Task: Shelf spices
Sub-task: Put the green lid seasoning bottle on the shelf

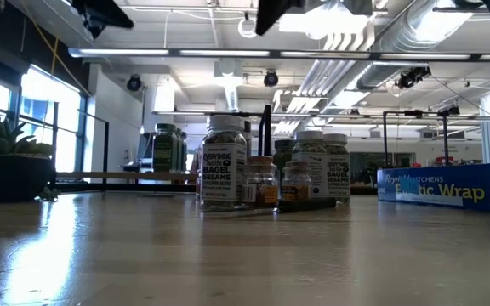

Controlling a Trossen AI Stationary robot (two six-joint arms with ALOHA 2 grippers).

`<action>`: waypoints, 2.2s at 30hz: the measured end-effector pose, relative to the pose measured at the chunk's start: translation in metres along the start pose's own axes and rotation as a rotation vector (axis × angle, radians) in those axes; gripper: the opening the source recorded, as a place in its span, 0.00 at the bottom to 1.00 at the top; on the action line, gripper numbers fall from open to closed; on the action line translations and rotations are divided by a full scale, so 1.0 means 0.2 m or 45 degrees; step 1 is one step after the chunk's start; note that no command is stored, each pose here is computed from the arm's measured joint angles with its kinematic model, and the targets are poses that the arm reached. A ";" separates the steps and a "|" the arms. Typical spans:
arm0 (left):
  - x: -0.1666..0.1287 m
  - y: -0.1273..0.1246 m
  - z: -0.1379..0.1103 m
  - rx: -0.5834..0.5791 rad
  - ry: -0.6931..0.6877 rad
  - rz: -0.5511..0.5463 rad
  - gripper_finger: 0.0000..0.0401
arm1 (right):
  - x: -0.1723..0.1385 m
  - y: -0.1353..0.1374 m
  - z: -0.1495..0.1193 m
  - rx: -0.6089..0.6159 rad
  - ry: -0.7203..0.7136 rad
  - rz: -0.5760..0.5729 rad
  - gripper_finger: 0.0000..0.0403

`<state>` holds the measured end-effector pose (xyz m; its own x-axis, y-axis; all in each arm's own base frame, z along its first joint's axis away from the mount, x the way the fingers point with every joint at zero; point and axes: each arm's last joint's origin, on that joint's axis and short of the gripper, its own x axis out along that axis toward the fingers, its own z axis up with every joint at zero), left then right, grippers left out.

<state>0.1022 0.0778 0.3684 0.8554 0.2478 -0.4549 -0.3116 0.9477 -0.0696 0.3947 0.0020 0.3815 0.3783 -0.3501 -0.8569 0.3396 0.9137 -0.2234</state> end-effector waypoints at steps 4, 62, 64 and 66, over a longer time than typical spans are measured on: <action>-0.11 -0.11 -0.03 0.065 -0.081 -0.166 0.00 | 0.05 -0.03 -0.05 0.158 0.171 -0.020 0.03; -0.12 -0.19 -0.29 0.058 -0.247 -0.363 0.00 | 0.89 -0.31 -0.23 0.792 0.490 -0.101 0.75; -0.12 -0.19 -0.29 0.058 -0.247 -0.363 0.00 | 0.89 -0.31 -0.23 0.792 0.485 -0.114 0.70; -0.12 -0.19 -0.29 0.058 -0.246 -0.363 0.00 | 0.89 -0.31 -0.23 0.788 0.485 -0.115 0.64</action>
<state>0.0696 0.0232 0.3304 0.9692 0.0013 -0.2462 -0.0339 0.9912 -0.1283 0.4019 -0.1069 0.2219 0.0380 -0.2195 -0.9749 0.8226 0.5608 -0.0942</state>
